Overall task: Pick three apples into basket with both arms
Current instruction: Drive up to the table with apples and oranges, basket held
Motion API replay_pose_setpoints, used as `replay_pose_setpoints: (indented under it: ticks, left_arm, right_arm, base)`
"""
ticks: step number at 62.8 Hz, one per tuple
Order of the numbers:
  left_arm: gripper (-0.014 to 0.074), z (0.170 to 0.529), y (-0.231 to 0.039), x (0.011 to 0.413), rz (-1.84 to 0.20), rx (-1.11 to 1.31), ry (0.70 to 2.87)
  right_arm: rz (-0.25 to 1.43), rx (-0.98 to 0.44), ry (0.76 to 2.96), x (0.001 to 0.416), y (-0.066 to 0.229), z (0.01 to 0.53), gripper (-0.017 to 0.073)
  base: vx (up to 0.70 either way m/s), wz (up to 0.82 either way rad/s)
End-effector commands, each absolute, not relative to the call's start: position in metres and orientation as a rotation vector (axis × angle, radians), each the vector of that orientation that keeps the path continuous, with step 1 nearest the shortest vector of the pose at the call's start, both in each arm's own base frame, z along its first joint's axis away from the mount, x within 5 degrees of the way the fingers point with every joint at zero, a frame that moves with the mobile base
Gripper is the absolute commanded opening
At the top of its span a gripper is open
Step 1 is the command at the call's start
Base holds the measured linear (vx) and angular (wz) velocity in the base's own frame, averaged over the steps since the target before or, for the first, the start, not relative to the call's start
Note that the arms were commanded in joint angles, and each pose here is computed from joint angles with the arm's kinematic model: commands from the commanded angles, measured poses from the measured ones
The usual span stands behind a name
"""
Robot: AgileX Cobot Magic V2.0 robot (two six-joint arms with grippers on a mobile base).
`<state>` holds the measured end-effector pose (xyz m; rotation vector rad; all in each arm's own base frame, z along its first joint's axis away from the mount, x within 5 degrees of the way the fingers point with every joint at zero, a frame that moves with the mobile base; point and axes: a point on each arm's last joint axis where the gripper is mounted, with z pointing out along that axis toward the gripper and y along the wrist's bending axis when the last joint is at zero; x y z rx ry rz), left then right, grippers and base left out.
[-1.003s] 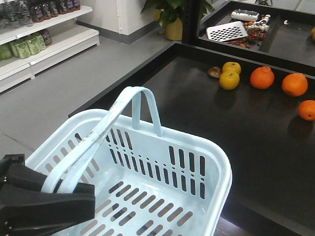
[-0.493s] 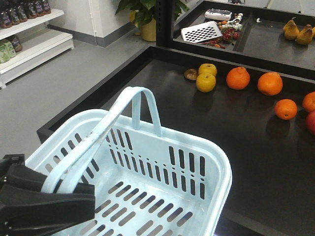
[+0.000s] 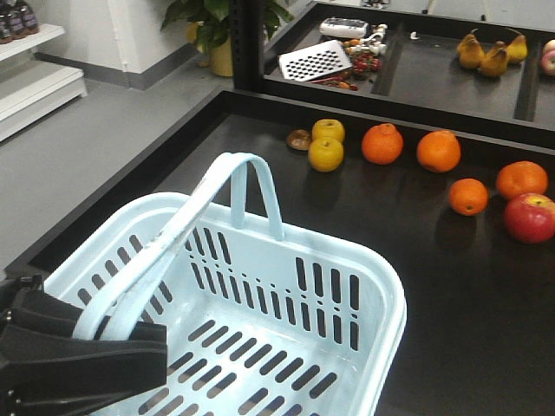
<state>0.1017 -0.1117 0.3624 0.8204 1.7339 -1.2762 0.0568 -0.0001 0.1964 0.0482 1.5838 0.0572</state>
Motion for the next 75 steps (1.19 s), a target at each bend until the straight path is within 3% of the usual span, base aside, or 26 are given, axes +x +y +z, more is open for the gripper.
replay_pose_setpoints:
  ticks: [1,75]
  left_arm:
    - [-0.0006,0.3686,-0.1105,0.1011,-1.227,0.831,1.739]
    - [-0.0006,0.3686,-0.1105,0.1011,-1.227,0.831,1.739]
  right_arm:
    - [0.051,0.034,1.513,0.0562,0.0004,0.1994,-0.0008]
    - [0.051,0.034,1.513,0.0562,0.0004,0.1993,-0.0008]
  base:
    - [0.1,-0.26]
    - [0.07,-0.24]
